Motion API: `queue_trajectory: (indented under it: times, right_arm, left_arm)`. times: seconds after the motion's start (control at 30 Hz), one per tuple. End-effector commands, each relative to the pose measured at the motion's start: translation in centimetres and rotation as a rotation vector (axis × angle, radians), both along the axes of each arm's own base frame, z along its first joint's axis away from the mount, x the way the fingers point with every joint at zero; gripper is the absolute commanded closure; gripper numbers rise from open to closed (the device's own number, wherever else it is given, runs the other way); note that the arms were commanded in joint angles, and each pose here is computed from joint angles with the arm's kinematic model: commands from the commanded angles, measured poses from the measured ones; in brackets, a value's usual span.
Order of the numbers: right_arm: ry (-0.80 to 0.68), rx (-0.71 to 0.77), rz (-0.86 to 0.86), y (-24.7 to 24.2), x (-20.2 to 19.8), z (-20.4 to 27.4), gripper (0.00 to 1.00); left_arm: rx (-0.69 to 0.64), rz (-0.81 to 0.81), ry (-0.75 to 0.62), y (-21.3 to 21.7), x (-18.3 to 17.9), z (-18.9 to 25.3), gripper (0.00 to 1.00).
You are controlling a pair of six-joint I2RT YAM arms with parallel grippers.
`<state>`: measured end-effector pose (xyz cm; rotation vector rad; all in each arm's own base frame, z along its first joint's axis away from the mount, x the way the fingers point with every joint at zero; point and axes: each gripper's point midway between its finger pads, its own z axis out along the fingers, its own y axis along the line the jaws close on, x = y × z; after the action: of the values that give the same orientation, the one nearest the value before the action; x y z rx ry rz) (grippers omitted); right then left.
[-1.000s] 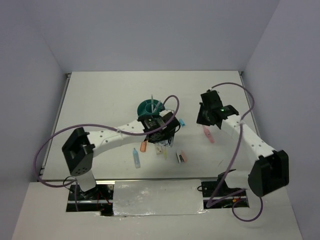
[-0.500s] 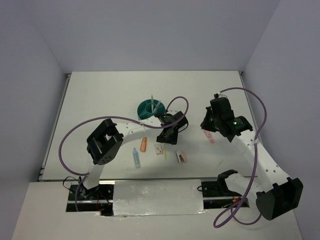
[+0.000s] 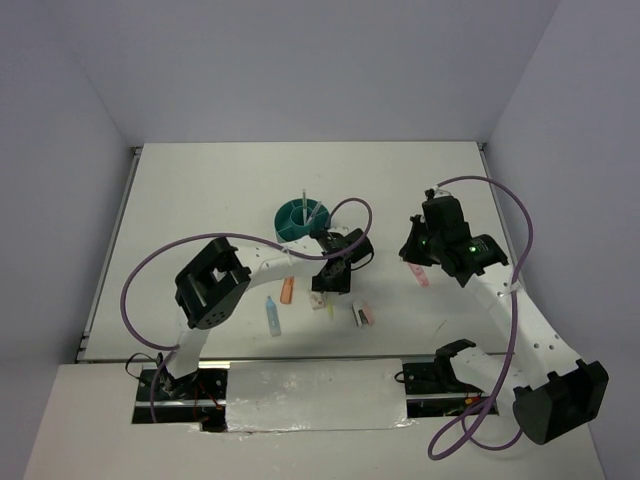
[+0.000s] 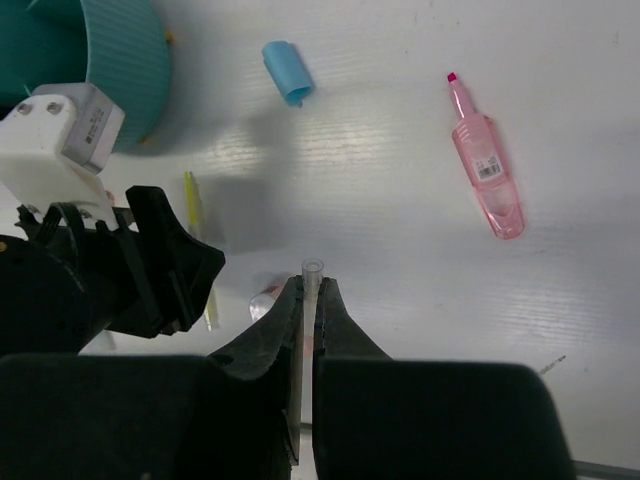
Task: Sort the stationery into containers
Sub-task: Pick up the pen from the center of the board.
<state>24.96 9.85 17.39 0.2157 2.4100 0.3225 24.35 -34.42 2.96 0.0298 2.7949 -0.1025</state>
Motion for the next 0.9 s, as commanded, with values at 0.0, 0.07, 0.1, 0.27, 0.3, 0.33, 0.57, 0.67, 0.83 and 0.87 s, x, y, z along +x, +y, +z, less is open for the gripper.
queue_trajectory:
  times: [0.0,0.07,0.1,0.27,0.3,0.33,0.57,0.67,0.83,0.87]
  right_arm:
    - [-0.062,0.021,0.028,0.5,0.5,2.4,1.0]
    - [-0.065,0.024,0.032,0.5,0.6,2.6,1.0]
    - [-0.065,0.025,0.035,0.6,0.6,2.7,1.0]
    - [-0.09,0.041,0.042,0.8,0.8,4.0,1.0]
    - [-0.091,0.049,0.047,1.0,0.7,4.2,1.0]
    - [-0.102,0.055,0.05,1.1,0.8,4.8,1.0]
    - [-0.151,0.115,0.11,2.1,0.0,7.0,1.0]
    - [-0.191,0.146,0.126,2.5,-0.2,8.3,1.0]
    - [-0.364,0.277,0.168,4.0,0.0,14.7,1.0]
    - [-0.392,0.313,0.2,4.8,-0.2,16.0,1.0]
  left_arm:
    - [-0.008,0.017,0.022,-0.2,-0.5,-1.0,0.45]
    - [-0.007,0.014,0.028,-0.3,-0.7,-1.4,0.47]
    - [-0.009,0.01,0.033,-0.4,-0.9,-1.5,0.51]
    - [-0.016,-0.012,0.062,-1.2,-2.2,-2.6,0.68]
    - [-0.015,-0.016,0.066,-1.3,-2.4,-2.8,0.71]
    - [-0.016,-0.02,0.071,-1.4,-2.6,-2.9,0.74]
    - [-0.033,-0.053,0.014,-2.0,-2.0,0.1,1.0]
    - [-0.099,-0.081,-0.077,-2.5,-0.5,4.7,1.0]
    - [-0.407,-0.17,-0.262,-5.0,0.0,14.3,1.0]
    - [-0.483,-0.198,-0.295,-5.5,-0.3,15.8,1.0]
